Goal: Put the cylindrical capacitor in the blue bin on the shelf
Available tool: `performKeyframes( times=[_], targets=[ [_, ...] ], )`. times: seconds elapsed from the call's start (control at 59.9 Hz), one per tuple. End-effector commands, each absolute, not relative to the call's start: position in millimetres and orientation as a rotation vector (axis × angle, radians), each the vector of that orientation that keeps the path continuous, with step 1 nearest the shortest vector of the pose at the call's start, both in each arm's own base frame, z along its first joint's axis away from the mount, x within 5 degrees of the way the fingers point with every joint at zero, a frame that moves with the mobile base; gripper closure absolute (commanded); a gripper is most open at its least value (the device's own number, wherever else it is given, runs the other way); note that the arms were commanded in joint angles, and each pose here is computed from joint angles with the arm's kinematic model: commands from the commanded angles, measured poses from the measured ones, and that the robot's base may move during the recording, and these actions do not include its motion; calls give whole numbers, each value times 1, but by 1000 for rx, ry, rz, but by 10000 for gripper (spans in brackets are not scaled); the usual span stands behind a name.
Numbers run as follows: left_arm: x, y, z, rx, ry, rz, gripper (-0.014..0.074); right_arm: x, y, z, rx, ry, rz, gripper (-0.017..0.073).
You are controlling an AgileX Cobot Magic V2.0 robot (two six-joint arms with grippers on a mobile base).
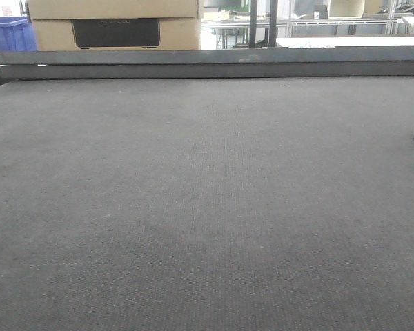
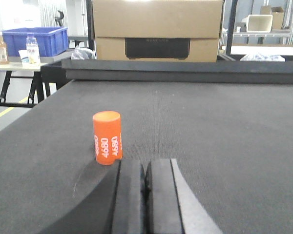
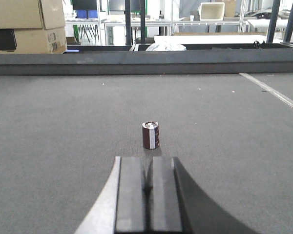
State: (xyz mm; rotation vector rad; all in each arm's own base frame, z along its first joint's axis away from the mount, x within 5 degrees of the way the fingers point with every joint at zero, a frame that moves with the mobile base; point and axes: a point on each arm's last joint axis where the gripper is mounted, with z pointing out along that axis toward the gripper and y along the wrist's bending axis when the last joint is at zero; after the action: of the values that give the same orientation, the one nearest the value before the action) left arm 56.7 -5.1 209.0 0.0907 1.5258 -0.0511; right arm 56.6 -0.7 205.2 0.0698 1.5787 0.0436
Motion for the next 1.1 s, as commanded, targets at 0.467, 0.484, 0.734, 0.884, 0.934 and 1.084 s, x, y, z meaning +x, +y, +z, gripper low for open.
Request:
performKeyframes(
  times=[0.467, 0.484, 0.734, 0.884, 0.934, 1.084],
  targets=[
    [38, -4, 283, 73, 1184, -66, 704, 28, 0, 305, 54, 1242, 40, 703],
    [37, -4, 290, 74, 1193, -63, 704, 25, 0, 313, 52, 1232, 41, 701],
    [51, -4, 356, 71, 1405, -49, 584, 44, 0, 380, 50, 1296, 44, 237],
    [74, -6, 373, 74, 1469, -47, 297, 82, -1, 388, 55, 1407, 42, -11],
    [82, -7, 373, 73, 1491, -51, 209, 92, -1, 386, 57, 1426, 41, -3],
    [98, -10, 369, 72, 1536, -83, 31, 127, -3, 373, 63, 1532, 36, 22]
  ],
)
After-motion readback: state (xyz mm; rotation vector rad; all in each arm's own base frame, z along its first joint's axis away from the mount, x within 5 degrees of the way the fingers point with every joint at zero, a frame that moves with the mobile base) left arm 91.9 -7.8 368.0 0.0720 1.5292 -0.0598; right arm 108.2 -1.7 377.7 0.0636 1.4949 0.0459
